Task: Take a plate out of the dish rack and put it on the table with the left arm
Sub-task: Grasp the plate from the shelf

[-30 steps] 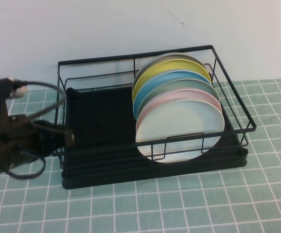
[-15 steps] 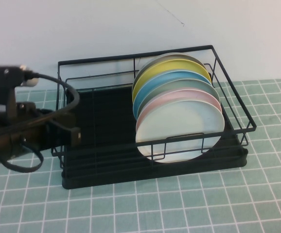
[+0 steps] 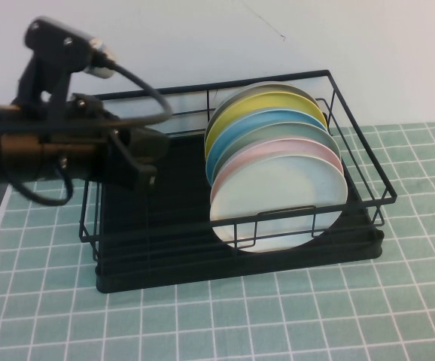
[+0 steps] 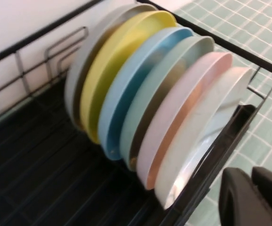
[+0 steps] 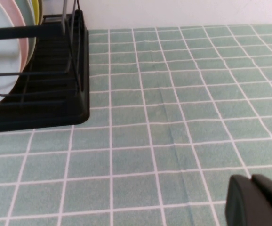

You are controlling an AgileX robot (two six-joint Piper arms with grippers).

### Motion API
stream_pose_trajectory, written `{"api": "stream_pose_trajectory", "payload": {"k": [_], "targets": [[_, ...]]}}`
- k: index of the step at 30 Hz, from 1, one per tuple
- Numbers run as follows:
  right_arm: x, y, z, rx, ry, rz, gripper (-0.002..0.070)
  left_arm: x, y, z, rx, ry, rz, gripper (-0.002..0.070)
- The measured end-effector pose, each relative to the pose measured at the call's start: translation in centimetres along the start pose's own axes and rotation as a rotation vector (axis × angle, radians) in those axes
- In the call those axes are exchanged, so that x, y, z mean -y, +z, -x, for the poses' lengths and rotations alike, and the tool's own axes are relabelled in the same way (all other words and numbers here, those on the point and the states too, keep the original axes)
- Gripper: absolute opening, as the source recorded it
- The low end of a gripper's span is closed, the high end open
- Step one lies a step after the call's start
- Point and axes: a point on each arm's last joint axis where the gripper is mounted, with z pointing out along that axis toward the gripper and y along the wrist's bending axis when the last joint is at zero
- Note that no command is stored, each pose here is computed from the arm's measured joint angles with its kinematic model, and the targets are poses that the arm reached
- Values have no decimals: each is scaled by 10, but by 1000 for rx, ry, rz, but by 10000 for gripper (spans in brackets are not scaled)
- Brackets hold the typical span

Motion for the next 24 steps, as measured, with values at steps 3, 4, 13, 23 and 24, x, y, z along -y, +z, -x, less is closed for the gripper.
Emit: {"api": "stream_pose_trajectory", "payload": {"k": [3,4,13,23,24], "targets": [[0,0,0,0,0,0,-2,-7,18,2,-14,-30,-32,113],[0,0,0,0,0,0,-2,-10,24,2,-19,-45,-40,153],[0,0,0,0,0,0,-2,-9,77,0,-113,66,-102,343],[0,0,0,0,0,0,-2,15,121,-13,-185,285,-37,351],[0,0,0,0,0,0,-2,15,123,-14,-186,287,-32,351]]}}
